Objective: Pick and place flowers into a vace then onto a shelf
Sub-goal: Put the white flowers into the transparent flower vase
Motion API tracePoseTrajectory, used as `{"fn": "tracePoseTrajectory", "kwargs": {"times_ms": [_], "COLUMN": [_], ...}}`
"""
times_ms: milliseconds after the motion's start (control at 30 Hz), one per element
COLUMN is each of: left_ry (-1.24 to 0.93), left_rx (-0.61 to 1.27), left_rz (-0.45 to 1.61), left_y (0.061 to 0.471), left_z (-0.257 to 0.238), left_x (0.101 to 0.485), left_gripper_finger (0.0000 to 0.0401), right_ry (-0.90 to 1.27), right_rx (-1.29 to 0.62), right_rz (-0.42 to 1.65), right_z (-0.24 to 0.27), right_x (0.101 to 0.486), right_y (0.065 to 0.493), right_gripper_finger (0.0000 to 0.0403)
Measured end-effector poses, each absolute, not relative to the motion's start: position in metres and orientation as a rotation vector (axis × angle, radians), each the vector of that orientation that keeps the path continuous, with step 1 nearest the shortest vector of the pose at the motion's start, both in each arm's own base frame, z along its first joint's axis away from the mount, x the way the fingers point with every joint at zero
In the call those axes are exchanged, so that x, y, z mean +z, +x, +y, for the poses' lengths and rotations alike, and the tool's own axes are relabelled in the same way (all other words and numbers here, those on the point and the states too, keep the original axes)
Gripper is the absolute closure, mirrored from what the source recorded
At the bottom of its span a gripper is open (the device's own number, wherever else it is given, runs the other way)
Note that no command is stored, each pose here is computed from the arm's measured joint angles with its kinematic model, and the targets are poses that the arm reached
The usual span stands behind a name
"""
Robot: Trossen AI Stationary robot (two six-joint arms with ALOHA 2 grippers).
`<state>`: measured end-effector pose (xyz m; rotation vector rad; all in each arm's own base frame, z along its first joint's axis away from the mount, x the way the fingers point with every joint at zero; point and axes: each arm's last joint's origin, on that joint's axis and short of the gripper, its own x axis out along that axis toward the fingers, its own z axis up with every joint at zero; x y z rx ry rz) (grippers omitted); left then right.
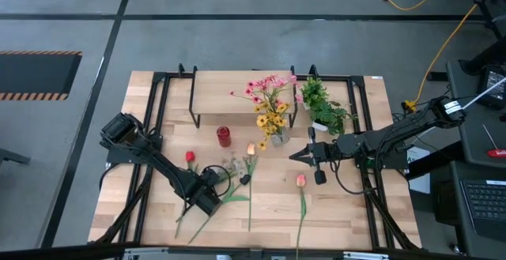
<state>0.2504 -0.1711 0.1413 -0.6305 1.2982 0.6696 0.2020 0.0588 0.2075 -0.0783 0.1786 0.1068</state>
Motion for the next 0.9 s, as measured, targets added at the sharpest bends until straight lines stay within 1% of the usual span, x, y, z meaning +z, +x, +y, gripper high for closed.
{"fn": "tracePoseTrajectory", "kwargs": {"times_ms": [133, 400, 567, 700, 900], "left_ry": [-0.632, -0.619, -0.619, -0.584, -0.494], "left_rx": [0.653, 0.648, 0.662, 0.655, 0.585], "left_rz": [1.300, 1.192, 1.153, 1.056, 0.891], "left_y": [0.247, 0.231, 0.211, 0.198, 0.187], "left_z": [-0.170, -0.163, -0.158, -0.157, -0.160], "left_x": [0.149, 0.187, 0.210, 0.225, 0.240], "left_gripper_finger": [0.0391, 0.0391, 0.0394, 0.0394, 0.0395], "right_ry": [-0.078, -0.078, -0.079, -0.080, -0.080], "right_rx": [0.107, 0.107, 0.107, 0.107, 0.107], "right_rz": [0.179, 0.184, 0.186, 0.187, 0.188], "right_z": [0.059, 0.059, 0.059, 0.059, 0.059], "right_x": [0.207, 0.207, 0.207, 0.207, 0.207], "right_y": [0.202, 0.202, 0.202, 0.202, 0.202], "right_gripper_finger": [0.0386, 0.0386, 0.0386, 0.0386, 0.0386]}}
